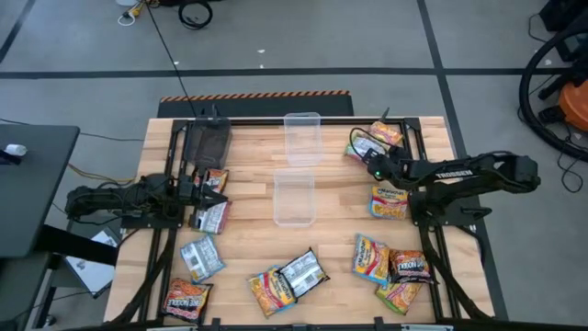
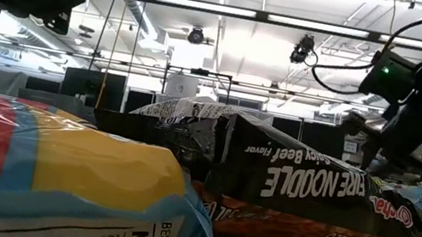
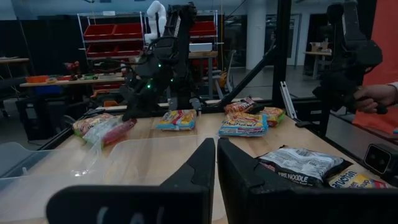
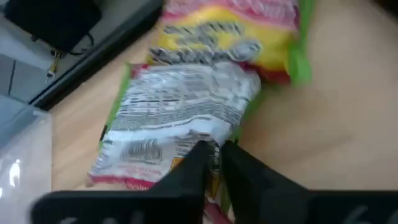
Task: Sort Maruchan noodles
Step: Put the green noodle pack into the bottom transparent bin
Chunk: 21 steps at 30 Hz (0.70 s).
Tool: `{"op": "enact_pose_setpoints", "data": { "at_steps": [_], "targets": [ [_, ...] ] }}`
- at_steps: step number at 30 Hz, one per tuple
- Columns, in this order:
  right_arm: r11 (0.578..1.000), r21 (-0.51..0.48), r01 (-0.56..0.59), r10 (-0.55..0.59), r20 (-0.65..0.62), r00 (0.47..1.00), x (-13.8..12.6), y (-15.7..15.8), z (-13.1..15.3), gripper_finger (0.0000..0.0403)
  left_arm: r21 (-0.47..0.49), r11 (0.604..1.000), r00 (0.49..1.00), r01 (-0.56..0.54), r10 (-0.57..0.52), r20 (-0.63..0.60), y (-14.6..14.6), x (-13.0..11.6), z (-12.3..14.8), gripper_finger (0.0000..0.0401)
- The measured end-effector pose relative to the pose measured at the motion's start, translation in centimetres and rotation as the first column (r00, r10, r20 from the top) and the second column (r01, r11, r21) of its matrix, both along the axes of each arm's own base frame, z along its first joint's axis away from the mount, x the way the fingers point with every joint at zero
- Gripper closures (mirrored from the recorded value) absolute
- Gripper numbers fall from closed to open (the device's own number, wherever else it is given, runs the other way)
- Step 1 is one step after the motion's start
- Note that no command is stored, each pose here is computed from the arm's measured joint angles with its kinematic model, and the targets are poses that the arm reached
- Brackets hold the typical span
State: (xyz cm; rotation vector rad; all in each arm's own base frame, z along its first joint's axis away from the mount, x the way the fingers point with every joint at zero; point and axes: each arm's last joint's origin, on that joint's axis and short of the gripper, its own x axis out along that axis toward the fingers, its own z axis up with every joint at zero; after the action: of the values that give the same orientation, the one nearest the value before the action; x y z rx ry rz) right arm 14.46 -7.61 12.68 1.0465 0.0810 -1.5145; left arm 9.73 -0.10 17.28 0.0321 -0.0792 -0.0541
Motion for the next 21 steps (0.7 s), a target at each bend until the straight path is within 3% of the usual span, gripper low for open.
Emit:
{"op": "enact_pose_setpoints", "data": {
  "at_steps": [2, 5, 7, 10, 12, 15, 21],
  "targets": [
    [0.996, -0.056, -0.076, 0.072, -0.062, 0.995, 0.5, 0.1, 0.8, 0.0391, 0.000, 1.000, 1.000, 0.000, 0.000, 0.000, 0.0, 0.0, 0.0, 0.0376],
    [0.962, -0.128, -0.240, 0.214, -0.189, 0.958, 2.0, 0.4, 2.8, 0.0391, 0.000, 1.000, 1.000, 0.000, 0.000, 0.000, 0.0, 0.0, 0.0, 0.0376],
    [0.911, -0.166, -0.377, 0.319, -0.298, 0.900, 3.3, 0.7, 4.7, 0.0394, 0.000, 1.000, 1.000, 0.000, 0.000, 0.000, 0.0, 0.0, 0.0, 0.0376],
    [0.801, -0.194, -0.566, 0.440, -0.452, 0.776, 5.4, 1.5, 7.9, 0.0397, 0.000, 1.000, 1.000, 0.000, 0.000, 0.000, 0.0, 0.0, 0.0, 0.0376],
    [0.713, -0.187, -0.676, 0.495, -0.550, 0.673, 6.8, 2.3, 10.0, 0.0397, 0.000, 1.000, 1.000, -0.001, 0.001, 0.000, 0.0, 0.0, 0.0, 0.0376],
    [0.560, -0.124, -0.819, 0.533, -0.703, 0.471, 8.7, 3.8, 12.7, 0.0398, 0.000, 1.000, 1.000, 0.000, 0.000, 0.000, 0.0, 0.0, 0.0, 0.0376],
    [0.241, 0.067, -0.968, 0.450, -0.892, 0.050, 12.2, 7.4, 15.4, 0.0399, 0.000, 1.000, 1.000, 0.000, 0.000, 0.000, 0.0, 0.0, 0.0, 0.0376]
  ]
}}
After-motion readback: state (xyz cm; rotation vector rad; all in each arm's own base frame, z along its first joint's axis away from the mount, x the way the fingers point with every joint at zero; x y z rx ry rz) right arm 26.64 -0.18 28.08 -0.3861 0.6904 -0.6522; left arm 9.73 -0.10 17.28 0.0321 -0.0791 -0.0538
